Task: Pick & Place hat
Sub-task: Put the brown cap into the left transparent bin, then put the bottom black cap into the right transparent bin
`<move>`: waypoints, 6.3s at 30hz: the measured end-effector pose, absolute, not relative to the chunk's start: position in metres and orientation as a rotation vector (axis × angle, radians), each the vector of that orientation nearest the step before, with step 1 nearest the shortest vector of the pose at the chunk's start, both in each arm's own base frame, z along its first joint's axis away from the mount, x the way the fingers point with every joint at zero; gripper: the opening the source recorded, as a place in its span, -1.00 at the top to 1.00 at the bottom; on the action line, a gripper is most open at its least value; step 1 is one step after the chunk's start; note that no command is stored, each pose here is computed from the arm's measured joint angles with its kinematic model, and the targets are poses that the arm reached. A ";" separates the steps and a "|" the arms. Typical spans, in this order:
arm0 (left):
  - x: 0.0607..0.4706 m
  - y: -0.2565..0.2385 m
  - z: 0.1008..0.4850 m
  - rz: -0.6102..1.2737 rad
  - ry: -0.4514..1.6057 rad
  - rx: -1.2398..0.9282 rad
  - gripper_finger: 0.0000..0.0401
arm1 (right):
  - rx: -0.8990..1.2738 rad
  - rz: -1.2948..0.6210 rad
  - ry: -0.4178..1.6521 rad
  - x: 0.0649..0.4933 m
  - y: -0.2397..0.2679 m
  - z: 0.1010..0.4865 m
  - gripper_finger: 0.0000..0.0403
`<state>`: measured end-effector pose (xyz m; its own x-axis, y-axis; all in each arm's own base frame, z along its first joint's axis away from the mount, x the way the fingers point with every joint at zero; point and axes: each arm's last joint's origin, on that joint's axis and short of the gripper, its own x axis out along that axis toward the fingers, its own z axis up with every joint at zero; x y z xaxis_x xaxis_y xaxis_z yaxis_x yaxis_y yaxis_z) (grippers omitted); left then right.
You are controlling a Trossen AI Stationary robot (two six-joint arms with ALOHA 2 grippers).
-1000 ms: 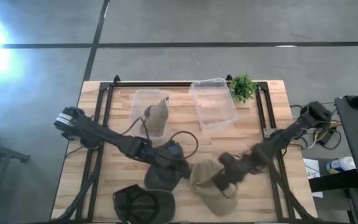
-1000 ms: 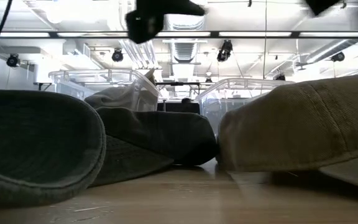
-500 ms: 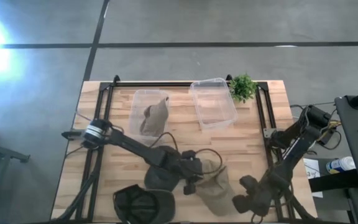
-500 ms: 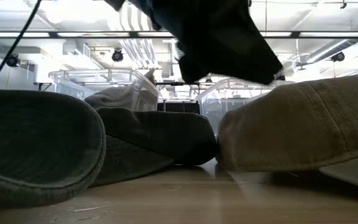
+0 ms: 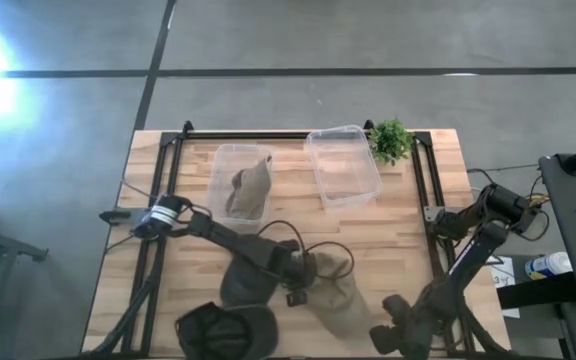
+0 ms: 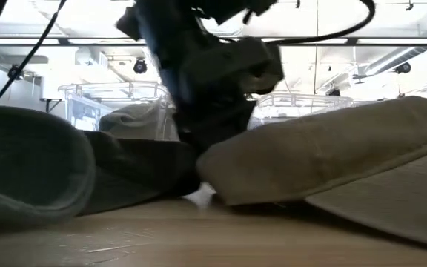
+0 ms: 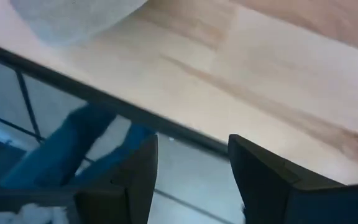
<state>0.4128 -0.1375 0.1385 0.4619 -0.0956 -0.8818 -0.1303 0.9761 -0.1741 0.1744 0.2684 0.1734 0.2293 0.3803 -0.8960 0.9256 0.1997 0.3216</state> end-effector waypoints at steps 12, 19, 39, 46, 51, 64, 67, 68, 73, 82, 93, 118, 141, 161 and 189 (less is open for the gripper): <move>0.406 -0.151 0.144 0.098 1.060 -0.463 0.58 | 1.431 -0.636 0.978 0.199 0.255 0.165 0.05; 0.406 -0.151 0.144 0.100 1.061 -0.465 0.58 | 1.499 -0.585 0.995 0.195 0.254 0.153 0.05; 0.411 -0.152 0.146 0.047 1.007 -0.461 0.58 | 1.471 -0.517 0.494 0.221 0.211 0.134 0.05; 0.415 -0.154 0.150 0.006 0.979 -0.439 0.58 | 1.371 -0.489 0.410 0.232 0.197 0.150 0.07; 0.417 -0.151 0.174 0.006 0.921 -0.342 0.58 | 1.323 -0.455 0.455 0.231 0.195 0.156 0.35; 0.346 -0.103 0.356 0.063 0.493 -0.340 0.58 | 1.153 -0.344 0.445 0.212 0.170 0.217 0.93; 0.308 -0.090 0.403 0.067 0.345 -0.377 0.58 | 1.070 -0.265 0.367 0.215 0.157 0.253 0.93; 0.295 -0.085 0.416 0.074 0.298 -0.388 0.58 | 1.035 -0.252 0.329 0.217 0.150 0.266 0.93; 0.234 -0.065 0.458 0.154 0.130 -0.397 0.58 | 0.821 -0.281 0.152 0.237 0.107 0.325 0.94; 0.174 -0.042 0.468 0.255 0.082 -0.386 0.58 | 0.757 -0.301 0.131 0.305 -0.001 0.365 0.94; 0.165 -0.039 0.441 0.285 0.181 -0.425 0.58 | 0.942 -0.223 0.529 0.408 -0.068 0.322 0.94; 0.156 -0.039 0.399 0.287 0.385 -0.426 0.58 | 0.984 -0.210 0.605 0.517 -0.095 0.298 0.24; 0.147 -0.113 0.272 -0.250 1.222 -0.641 0.58 | 0.259 0.059 1.213 0.440 0.049 0.313 0.05; 0.185 -0.213 0.197 -0.096 1.348 -0.892 0.58 | 0.415 0.415 0.929 0.464 0.125 0.208 0.15; 0.239 -0.163 0.231 0.069 0.722 -0.826 0.58 | 0.583 0.284 0.973 0.437 0.134 0.196 0.15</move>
<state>0.2387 -0.1626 0.2314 0.7625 -0.2131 -0.6109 -0.3254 0.6897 -0.6468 0.4374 0.1339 0.1957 0.5420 0.4760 -0.6926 0.0294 0.8129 0.5816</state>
